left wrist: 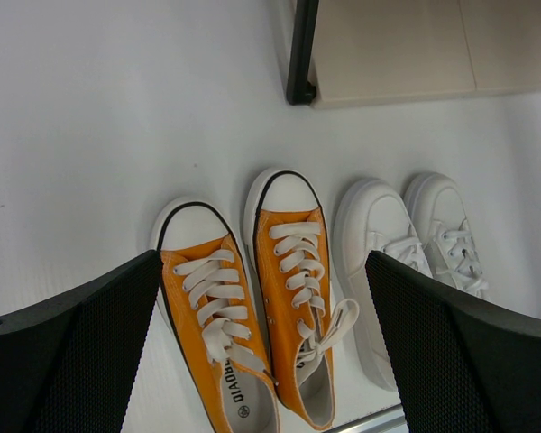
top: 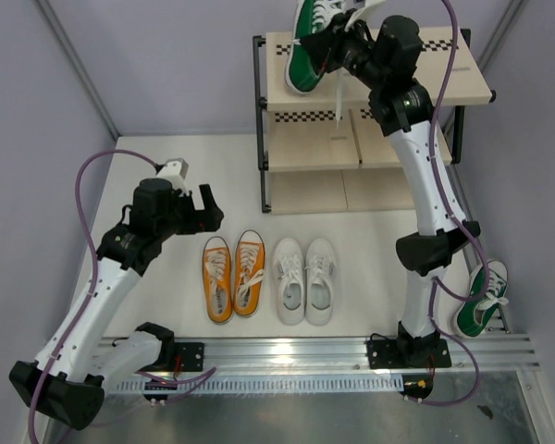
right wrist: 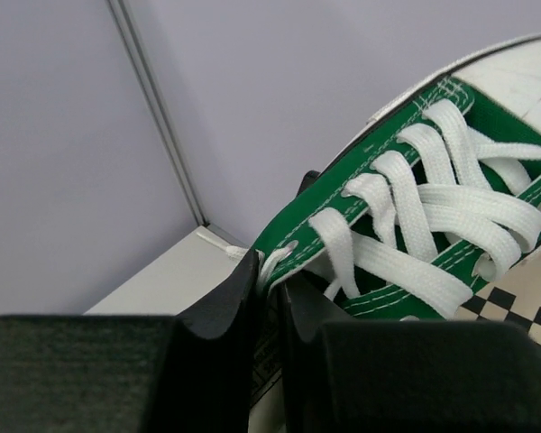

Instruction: Place and organize the shoes onto the shoe shelf

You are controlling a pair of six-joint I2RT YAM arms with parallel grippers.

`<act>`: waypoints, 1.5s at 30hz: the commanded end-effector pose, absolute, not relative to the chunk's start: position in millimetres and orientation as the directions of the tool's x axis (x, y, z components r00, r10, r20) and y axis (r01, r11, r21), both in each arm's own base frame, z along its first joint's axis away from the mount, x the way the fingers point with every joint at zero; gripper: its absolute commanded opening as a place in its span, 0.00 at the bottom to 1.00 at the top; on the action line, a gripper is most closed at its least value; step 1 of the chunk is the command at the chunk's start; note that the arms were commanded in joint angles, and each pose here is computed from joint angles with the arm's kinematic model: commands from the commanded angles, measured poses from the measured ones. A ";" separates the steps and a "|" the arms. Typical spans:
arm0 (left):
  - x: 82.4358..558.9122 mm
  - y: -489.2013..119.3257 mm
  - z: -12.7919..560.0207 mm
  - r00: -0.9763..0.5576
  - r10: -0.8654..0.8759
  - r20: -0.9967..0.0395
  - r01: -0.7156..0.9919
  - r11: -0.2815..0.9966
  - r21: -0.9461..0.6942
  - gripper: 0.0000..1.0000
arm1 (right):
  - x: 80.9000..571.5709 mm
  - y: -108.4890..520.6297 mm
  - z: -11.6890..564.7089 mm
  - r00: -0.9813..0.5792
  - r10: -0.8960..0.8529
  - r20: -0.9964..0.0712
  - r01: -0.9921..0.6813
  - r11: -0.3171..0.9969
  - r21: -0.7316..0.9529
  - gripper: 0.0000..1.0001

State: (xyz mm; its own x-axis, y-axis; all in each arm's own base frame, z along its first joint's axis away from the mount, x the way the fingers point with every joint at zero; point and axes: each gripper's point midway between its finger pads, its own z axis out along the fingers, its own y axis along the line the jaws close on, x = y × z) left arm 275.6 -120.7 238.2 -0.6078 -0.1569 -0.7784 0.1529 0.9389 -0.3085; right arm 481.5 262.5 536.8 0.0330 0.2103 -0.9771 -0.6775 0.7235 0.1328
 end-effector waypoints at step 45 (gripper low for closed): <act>289.9 -136.7 262.7 -0.536 -0.206 -0.819 0.214 0.905 -0.368 0.99 | 430.1 236.2 494.6 -0.119 0.148 -0.982 -0.163 0.972 0.167 0.97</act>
State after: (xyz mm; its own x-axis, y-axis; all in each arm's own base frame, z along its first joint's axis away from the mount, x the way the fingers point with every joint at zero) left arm 287.8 -134.5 245.2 -0.5880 -0.1940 -0.7852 0.1819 0.9142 -0.3620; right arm 419.2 262.2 493.2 -0.1494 0.1164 -0.9819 -0.3229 0.9329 0.1597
